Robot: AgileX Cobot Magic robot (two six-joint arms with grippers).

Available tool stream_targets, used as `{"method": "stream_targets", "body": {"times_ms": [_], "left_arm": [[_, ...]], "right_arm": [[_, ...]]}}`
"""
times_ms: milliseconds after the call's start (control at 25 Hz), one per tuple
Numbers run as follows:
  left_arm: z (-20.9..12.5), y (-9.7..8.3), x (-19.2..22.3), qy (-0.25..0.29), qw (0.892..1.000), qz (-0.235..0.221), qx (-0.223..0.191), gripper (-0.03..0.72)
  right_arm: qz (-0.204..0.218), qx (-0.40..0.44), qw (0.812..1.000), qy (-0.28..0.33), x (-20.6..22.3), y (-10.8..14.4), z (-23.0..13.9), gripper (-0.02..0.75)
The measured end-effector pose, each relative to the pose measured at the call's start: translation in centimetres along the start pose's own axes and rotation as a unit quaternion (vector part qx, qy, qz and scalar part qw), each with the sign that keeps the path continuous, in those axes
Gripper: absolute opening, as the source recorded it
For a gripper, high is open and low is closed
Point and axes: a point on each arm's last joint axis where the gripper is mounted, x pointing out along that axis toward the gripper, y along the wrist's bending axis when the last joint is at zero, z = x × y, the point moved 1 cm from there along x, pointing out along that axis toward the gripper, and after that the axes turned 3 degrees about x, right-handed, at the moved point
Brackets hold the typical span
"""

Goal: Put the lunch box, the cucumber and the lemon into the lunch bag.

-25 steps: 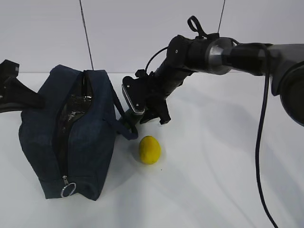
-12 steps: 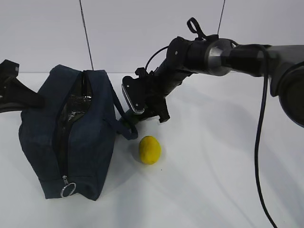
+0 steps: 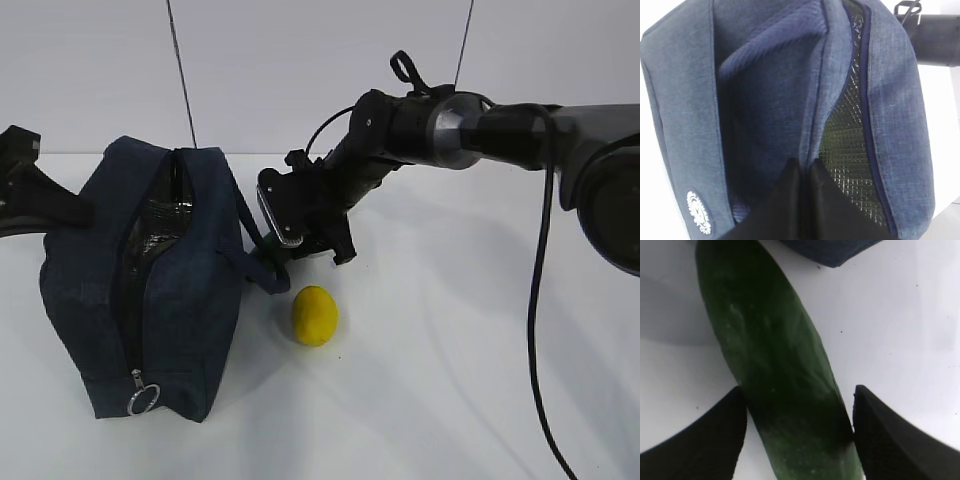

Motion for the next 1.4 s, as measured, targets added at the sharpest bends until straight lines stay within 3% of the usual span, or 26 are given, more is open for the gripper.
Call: {"method": "stream_targets", "body": {"times_ms": [840, 1160, 1400], "left_arm": [[0.0, 0.0, 0.0, 0.0, 1.0, 0.0, 0.0, -0.004], [0.01, -0.01, 0.0, 0.0, 1.0, 0.0, 0.0, -0.004], [0.04, -0.04, 0.0, -0.002, 1.0, -0.002, -0.002, -0.004]], "right_arm": [[-0.001, 0.002, 1.0, -0.002, 0.0, -0.01, 0.04, 0.509], [0.001, 0.001, 1.0, -0.003, 0.0, 0.02, 0.06, 0.384], [0.001, 0.0, 1.0, -0.003, 0.0, 0.02, 0.06, 0.358]]}}
